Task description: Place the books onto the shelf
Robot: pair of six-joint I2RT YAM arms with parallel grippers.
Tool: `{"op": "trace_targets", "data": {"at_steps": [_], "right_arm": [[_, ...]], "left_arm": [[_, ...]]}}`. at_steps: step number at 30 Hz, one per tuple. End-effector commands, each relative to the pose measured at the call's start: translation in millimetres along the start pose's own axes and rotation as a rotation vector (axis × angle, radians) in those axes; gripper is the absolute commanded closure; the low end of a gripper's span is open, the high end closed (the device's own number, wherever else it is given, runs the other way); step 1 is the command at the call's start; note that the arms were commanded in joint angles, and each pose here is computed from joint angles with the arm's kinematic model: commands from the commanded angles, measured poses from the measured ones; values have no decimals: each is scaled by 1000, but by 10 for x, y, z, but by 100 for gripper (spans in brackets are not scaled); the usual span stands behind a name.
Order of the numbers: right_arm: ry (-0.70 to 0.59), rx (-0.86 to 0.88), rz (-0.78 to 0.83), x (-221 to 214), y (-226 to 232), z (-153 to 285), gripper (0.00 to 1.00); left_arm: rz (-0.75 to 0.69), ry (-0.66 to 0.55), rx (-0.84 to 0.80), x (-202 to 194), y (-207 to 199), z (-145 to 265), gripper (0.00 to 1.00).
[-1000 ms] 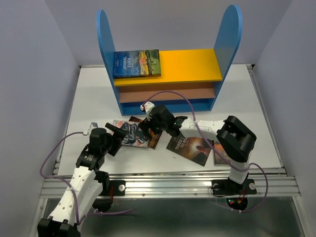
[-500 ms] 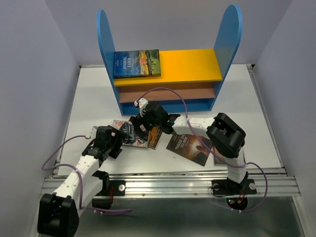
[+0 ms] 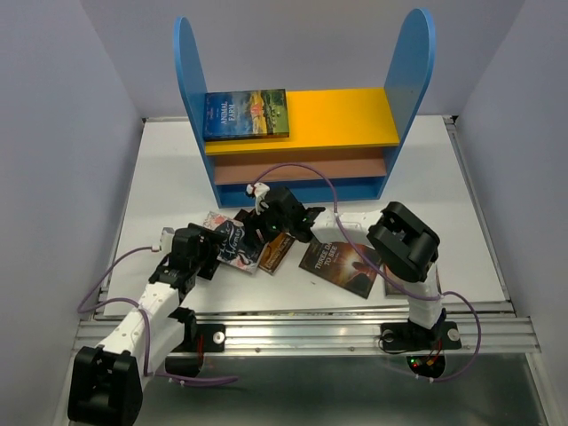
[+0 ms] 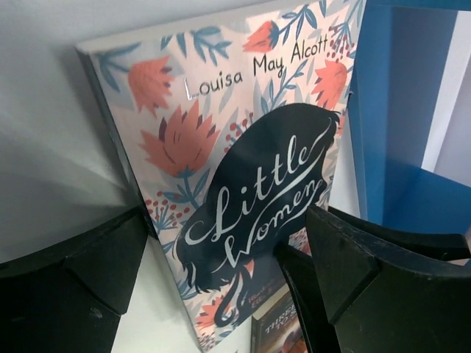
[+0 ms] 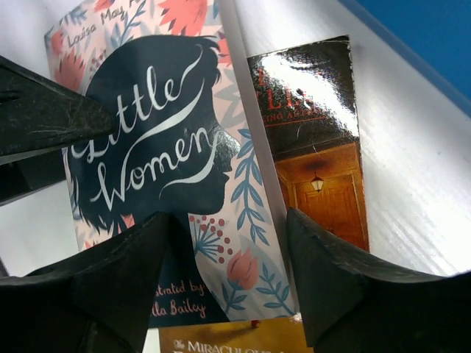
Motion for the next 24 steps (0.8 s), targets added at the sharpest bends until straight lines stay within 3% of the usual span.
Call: {"op": "trace_targets", "data": {"at_steps": [1,7,10,12,17,18,19,20,21,24], "right_arm": [[28,150,-72,4,310,108,32],[108,142,-159,-178,295,84,34],[131,157,-189,-225,314,79,40],[134,162,-190,-232,318,74,40],[129,153,-182,-217,307,66,41],[129,148,-181,-211,303,70,41],[129,143,-181,-217,294,65,41],[129,138,-180,-219,288,64,41],[131,137,-181,-223,286,61,41],[136,129,-185,-238,275,63,41]], "left_arm": [[1,3,-92,-15,-114,-39,1],[4,61,-197,-126,-141,-47,1],[0,66,-258,-137,-201,-2,1],[-9,59,-290,-129,-251,38,5],[-2,27,-352,-87,-322,161,53],[0,29,-321,-93,-270,158,70],[-3,24,-322,-79,-294,187,77],[-7,33,-288,-92,-242,185,91],[-4,33,-279,-89,-233,195,98],[-2,42,-264,-97,-227,226,100]]}}
Point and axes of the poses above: each gripper's point midway between its finger pads, its own z axis back along the fingers, its own y axis along the line the jaws close on, x = y × z, the point moved 5 cm from there along z, back along the fingers, and after that the axes turned 6 degrees about -z, right-handed, at the moved point
